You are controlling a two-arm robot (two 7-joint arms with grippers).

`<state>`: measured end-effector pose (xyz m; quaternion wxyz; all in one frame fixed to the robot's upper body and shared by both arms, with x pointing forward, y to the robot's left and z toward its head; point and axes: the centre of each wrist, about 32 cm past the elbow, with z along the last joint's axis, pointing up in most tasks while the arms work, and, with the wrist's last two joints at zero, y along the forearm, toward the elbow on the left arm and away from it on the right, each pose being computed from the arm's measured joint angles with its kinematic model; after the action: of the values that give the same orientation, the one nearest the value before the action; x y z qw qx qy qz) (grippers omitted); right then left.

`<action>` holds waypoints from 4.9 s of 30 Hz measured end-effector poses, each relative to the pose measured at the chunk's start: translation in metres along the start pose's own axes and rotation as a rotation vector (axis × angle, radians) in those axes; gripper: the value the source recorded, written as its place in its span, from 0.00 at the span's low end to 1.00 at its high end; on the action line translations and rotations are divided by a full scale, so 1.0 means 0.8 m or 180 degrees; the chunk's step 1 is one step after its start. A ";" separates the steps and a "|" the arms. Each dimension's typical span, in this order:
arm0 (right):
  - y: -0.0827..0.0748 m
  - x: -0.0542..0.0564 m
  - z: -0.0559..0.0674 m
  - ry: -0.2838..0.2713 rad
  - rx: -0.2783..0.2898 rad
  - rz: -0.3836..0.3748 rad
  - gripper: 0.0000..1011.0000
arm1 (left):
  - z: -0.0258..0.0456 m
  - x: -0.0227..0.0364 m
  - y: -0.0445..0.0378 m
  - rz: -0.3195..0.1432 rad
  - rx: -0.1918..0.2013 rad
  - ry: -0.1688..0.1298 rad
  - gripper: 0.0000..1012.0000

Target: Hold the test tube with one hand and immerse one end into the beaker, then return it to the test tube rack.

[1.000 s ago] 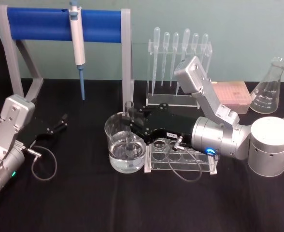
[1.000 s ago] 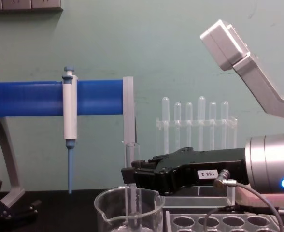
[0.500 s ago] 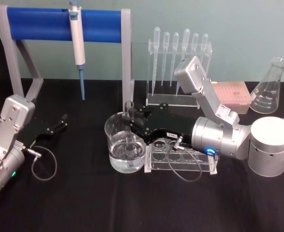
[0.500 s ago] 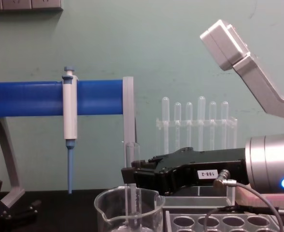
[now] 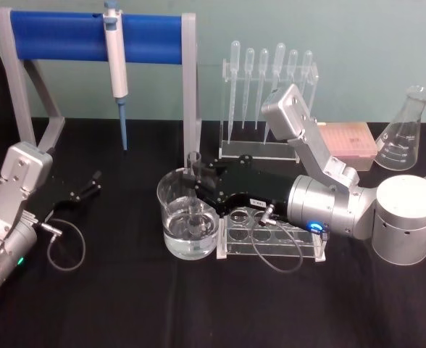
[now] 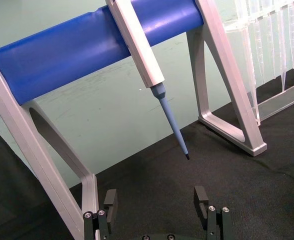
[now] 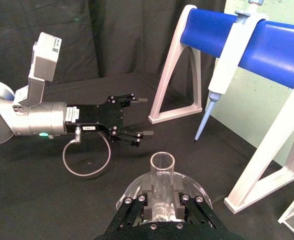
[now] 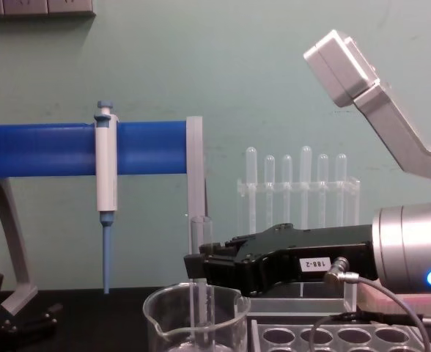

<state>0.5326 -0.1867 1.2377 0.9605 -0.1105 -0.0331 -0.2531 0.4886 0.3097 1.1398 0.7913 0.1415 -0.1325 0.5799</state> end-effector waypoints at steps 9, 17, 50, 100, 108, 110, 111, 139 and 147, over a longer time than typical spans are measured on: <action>0.000 0.000 0.000 0.0000 0.0000 0.0000 0.23 | 0.0000 0.0000 0.000 0.0000 0.0000 0.0000 0.99; 0.000 0.000 0.000 0.0000 0.0000 0.0000 0.23 | 0.0000 0.0000 0.000 0.0000 0.0000 0.0000 0.99; 0.000 0.000 0.000 0.0000 0.0000 0.0000 0.23 | 0.0000 0.0000 0.000 0.0000 0.0000 0.0000 0.99; -0.110 -0.001 0.112 -0.0195 0.0429 -0.0126 0.23 | 0.0000 0.0000 0.000 0.0000 0.0000 0.0000 0.99; -0.144 -0.004 0.098 -0.0220 0.0293 -0.0321 0.23 | 0.0000 0.0000 0.000 0.0000 0.0000 0.0000 0.99; -0.149 -0.003 0.087 -0.0192 0.0241 -0.0374 0.23 | 0.0000 0.0000 0.000 0.0000 0.0000 0.0000 0.99; -0.149 -0.002 0.084 -0.0180 0.0230 -0.0385 0.23 | 0.0000 0.0000 0.000 0.0000 0.0000 0.0000 0.99; -0.133 0.007 0.034 0.0000 0.0045 -0.0440 0.23 | 0.0000 0.0000 0.000 0.0000 0.0000 0.0000 0.99; -0.129 0.006 0.027 0.0015 0.0007 -0.0423 0.23 | 0.0000 0.0000 0.000 0.0000 0.0000 0.0000 0.99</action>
<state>0.4857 -0.2711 1.2796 0.9418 -0.1065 -0.0384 -0.3165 0.4886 0.3097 1.1398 0.7913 0.1415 -0.1325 0.5799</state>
